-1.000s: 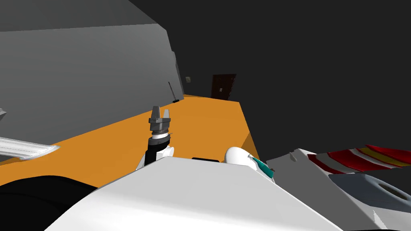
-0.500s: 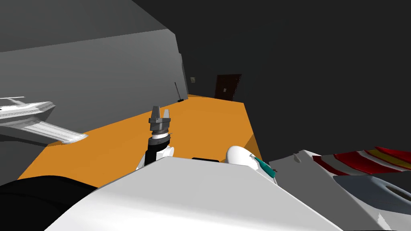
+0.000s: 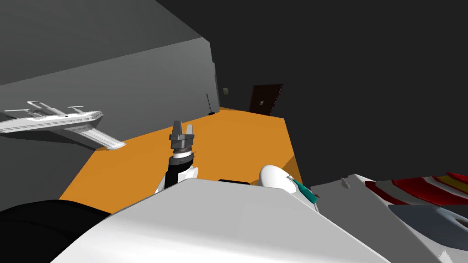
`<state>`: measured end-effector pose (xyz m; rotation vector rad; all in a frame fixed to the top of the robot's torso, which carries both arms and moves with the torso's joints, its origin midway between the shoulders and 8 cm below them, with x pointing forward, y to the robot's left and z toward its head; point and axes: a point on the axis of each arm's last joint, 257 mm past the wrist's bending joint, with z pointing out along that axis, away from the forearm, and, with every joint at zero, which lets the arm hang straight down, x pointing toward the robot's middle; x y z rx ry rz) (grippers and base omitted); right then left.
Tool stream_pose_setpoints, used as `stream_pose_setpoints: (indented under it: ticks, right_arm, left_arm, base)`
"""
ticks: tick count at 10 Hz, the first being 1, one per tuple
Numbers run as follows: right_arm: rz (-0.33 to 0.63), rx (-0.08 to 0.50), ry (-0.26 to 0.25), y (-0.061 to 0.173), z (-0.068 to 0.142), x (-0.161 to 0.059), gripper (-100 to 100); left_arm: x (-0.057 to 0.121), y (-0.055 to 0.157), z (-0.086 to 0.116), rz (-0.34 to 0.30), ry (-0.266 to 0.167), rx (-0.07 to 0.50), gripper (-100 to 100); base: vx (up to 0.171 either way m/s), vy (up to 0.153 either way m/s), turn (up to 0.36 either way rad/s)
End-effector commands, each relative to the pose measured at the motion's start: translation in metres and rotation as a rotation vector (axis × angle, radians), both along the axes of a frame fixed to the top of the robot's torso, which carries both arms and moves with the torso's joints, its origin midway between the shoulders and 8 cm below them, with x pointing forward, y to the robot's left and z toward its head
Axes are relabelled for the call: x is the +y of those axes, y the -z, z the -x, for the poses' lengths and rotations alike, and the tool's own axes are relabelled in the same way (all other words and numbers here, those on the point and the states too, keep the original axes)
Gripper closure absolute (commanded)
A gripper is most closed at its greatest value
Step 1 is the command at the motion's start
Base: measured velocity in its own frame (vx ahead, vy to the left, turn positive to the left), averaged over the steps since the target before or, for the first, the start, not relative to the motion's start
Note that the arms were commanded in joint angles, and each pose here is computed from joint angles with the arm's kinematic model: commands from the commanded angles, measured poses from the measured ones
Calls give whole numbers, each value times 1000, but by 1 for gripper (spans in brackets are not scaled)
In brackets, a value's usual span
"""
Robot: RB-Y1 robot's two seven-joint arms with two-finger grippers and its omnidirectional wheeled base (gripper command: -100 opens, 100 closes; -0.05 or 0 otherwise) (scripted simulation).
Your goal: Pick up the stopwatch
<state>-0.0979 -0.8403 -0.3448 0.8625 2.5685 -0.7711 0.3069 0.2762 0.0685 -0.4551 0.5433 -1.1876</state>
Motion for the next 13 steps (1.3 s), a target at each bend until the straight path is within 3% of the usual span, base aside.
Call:
stream_pose_setpoints:
  ticks: [1, 4, 6, 7, 11, 12, 13]
  right_arm:
    - [0, -5, 21, 0, 0, -1, -100]
    - [6, -6, 78, 3, 0, -5, -100]
    - [5, -5, 71, 3, 0, -4, -100]
    - [5, -6, 74, 3, 0, -5, 100]
    - [5, -6, 74, 3, 0, -4, 100]
    - [5, -7, 74, 3, 0, -4, 0]
    - [3, -6, 50, 2, 0, -3, 100]
  left_arm:
    - [0, 0, 0, 0, 0, 0, 0]
    - [0, 0, 0, 0, 0, 0, 0]
    - [0, 0, 0, 0, 0, 0, 0]
    - [0, 0, 0, 0, 0, 0, 0]
    - [0, 0, 0, 0, 0, 0, 0]
    - [0, 0, 0, 0, 0, 0, 0]
    - [0, 0, 0, 0, 0, 0, 0]
  base:
    - [-94, 26, 113]
    - [-121, 30, 155]
    - [-62, 13, 66]
    - [-7, 2, -4]
    - [0, 0, 0]
    - [0, 0, 0]
    - [100, -28, -230]
